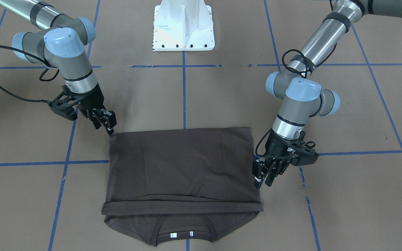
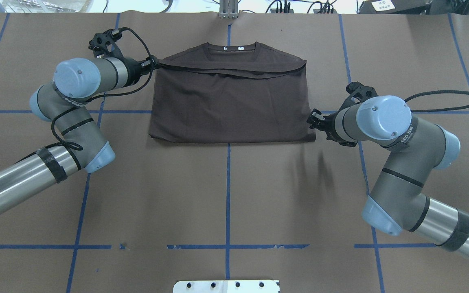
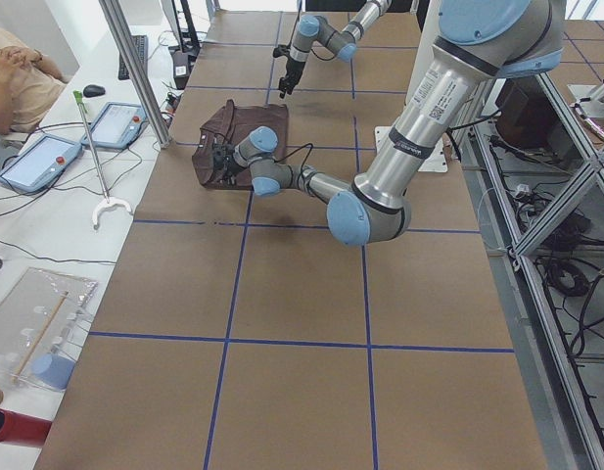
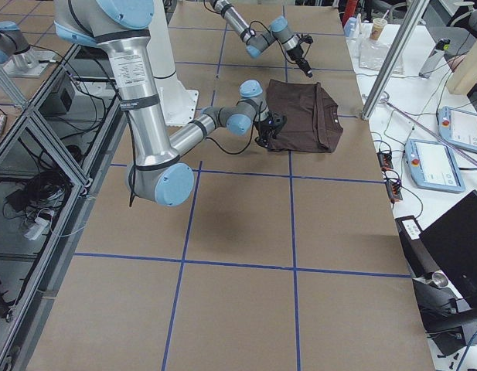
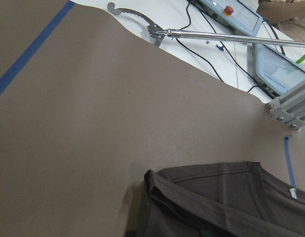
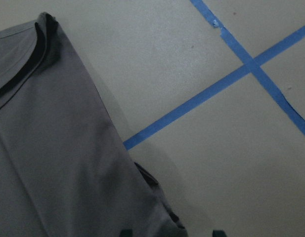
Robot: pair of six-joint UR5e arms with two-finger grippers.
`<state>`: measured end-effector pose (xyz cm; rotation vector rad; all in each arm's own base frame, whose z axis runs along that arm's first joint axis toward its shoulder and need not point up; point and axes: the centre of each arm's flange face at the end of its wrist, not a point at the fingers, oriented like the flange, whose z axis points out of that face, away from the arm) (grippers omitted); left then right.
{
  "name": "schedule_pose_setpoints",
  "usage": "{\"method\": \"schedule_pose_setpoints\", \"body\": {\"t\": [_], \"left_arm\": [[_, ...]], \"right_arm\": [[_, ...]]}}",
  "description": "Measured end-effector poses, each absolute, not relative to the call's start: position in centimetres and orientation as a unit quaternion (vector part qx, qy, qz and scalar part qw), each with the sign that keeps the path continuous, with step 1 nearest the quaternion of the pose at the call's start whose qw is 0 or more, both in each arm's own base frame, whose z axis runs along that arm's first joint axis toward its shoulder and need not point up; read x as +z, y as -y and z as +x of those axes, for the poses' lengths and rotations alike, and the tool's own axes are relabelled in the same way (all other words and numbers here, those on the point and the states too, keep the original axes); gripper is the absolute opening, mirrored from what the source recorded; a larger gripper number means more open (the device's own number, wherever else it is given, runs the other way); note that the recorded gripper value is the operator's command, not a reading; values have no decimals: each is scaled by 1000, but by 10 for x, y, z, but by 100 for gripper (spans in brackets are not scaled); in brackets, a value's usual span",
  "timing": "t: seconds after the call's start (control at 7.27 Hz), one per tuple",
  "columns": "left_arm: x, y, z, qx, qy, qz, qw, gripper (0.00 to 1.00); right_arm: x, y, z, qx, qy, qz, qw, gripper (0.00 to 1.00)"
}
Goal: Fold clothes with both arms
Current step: 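Move the right gripper to the folded shirt's side edge and grasp it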
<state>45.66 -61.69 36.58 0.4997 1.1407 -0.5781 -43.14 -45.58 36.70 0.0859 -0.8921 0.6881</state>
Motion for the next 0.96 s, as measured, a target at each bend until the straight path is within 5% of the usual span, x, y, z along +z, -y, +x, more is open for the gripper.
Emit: {"method": "schedule_pose_setpoints", "body": {"t": [0.83,0.96], "left_arm": [[365,616,457,-268,-529,230,772,57],[365,616,457,-268,-529,230,772,57]], "right_arm": [[377,475,-468,351,404,28,844,63],[382,475,-470,351,400,28,846,55]]}}
